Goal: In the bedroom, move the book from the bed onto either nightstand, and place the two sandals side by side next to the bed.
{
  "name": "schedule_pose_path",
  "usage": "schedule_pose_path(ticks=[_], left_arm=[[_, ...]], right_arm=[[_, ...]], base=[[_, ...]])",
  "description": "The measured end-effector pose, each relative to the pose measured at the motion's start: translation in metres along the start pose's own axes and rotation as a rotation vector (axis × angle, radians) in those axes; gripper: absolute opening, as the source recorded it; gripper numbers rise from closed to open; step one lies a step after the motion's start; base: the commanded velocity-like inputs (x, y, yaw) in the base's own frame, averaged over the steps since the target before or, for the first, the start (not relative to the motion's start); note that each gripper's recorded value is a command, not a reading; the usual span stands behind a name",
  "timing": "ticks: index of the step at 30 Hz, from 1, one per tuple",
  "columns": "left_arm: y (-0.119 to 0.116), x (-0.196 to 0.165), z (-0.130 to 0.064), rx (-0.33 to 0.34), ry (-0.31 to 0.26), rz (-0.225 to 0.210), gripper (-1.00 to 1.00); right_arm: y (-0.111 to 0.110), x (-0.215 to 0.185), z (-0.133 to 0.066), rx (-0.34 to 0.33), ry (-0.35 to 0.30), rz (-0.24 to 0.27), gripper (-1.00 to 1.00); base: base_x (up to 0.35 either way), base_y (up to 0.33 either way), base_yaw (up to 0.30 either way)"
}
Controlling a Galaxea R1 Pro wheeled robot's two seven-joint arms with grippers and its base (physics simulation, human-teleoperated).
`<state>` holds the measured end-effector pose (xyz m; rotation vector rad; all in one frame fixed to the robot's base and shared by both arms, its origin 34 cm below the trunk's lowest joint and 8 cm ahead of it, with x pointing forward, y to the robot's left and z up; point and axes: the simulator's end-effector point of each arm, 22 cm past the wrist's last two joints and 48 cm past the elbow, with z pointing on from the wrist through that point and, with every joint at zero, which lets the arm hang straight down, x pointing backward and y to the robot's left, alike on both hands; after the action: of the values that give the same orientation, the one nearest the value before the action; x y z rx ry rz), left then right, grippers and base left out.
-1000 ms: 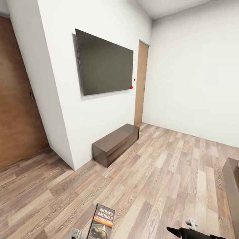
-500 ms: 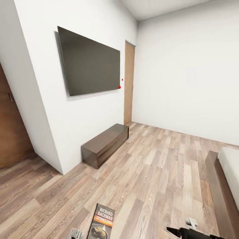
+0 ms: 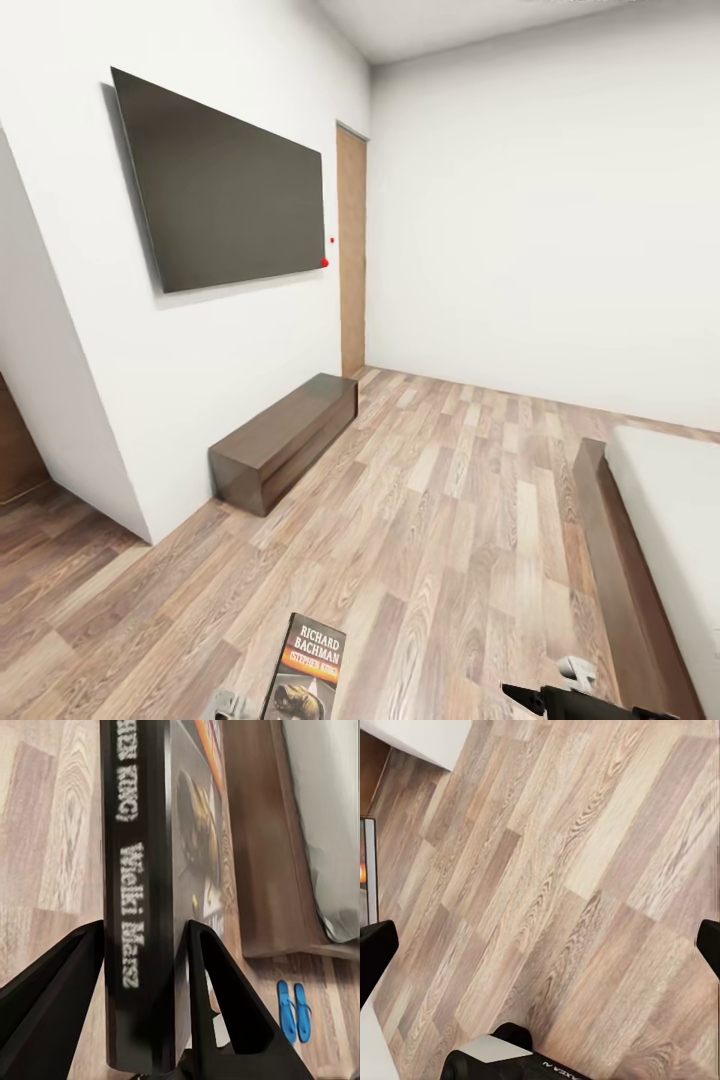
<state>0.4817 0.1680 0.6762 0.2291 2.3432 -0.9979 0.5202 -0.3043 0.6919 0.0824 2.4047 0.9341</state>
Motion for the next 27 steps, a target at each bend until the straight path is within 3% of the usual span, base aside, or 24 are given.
schedule_pose_path(ticks=[14, 27], left_arm=[[-0.0002, 0.0004, -0.0001, 0.000, 0.001, 0.001, -1.00], [0.0000, 0.0002, 0.0001, 0.000, 0.001, 0.000, -1.00]], right_arm=[[0.0005, 0.0000, -0.0002, -0.002, 0.000, -0.001, 1.00], [0.0005, -0.0002, 0.0001, -0.003, -0.001, 0.000, 1.00]], base=[[0.250, 0.000, -0.219], [0.030, 0.000, -0.205]])
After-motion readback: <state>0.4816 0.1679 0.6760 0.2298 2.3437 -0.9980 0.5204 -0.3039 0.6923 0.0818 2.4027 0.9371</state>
